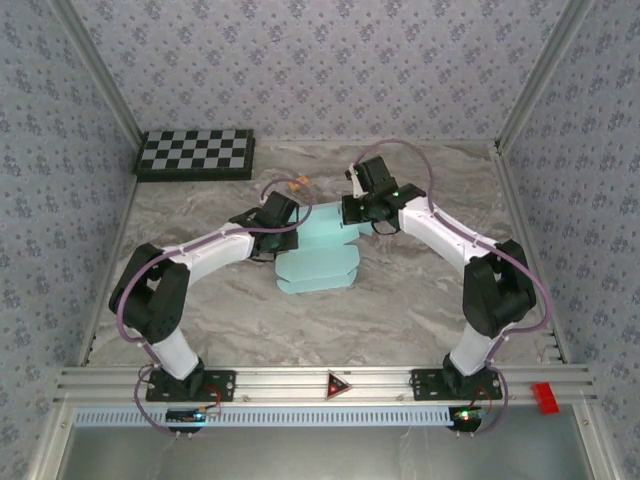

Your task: Fold the paper box

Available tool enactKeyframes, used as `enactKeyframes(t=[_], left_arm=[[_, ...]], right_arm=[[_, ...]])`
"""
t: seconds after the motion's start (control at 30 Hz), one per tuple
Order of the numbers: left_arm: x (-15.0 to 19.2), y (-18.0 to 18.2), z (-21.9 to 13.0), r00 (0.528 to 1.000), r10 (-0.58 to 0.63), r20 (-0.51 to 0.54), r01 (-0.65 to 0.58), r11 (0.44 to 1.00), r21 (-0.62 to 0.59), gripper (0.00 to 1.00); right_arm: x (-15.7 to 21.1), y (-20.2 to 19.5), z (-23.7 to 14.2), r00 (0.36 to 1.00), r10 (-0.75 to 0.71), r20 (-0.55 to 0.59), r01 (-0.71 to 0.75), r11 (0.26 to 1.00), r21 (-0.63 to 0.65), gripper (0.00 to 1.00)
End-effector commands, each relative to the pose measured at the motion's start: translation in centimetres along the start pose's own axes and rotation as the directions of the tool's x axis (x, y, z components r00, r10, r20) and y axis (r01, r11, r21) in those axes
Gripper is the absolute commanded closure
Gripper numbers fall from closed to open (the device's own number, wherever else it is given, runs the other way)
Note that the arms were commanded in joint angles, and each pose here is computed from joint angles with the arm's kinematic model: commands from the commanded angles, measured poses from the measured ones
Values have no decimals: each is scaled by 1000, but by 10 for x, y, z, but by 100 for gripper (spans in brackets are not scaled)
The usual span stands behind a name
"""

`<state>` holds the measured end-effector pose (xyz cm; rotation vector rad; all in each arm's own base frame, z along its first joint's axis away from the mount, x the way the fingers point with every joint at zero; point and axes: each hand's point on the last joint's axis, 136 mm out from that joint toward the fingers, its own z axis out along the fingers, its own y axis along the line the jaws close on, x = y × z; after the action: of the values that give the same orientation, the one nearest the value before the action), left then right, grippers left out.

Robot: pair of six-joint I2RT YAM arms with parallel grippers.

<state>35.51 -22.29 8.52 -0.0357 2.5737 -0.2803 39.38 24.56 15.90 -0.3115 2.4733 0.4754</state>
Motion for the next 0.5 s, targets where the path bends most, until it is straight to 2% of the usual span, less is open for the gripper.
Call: enactKeyframes(t=[0.0,0.47], left_arm=[[-16,-16,-11,999,-29,34,27,999,47,100],[-14,-22,-8,996,-87,16,85,994,75,100]], right_arm=[[-3,9,2,998,59,19,-58,996,-69,96],[-7,21,8,982,183,37,-170,959,-227,98]])
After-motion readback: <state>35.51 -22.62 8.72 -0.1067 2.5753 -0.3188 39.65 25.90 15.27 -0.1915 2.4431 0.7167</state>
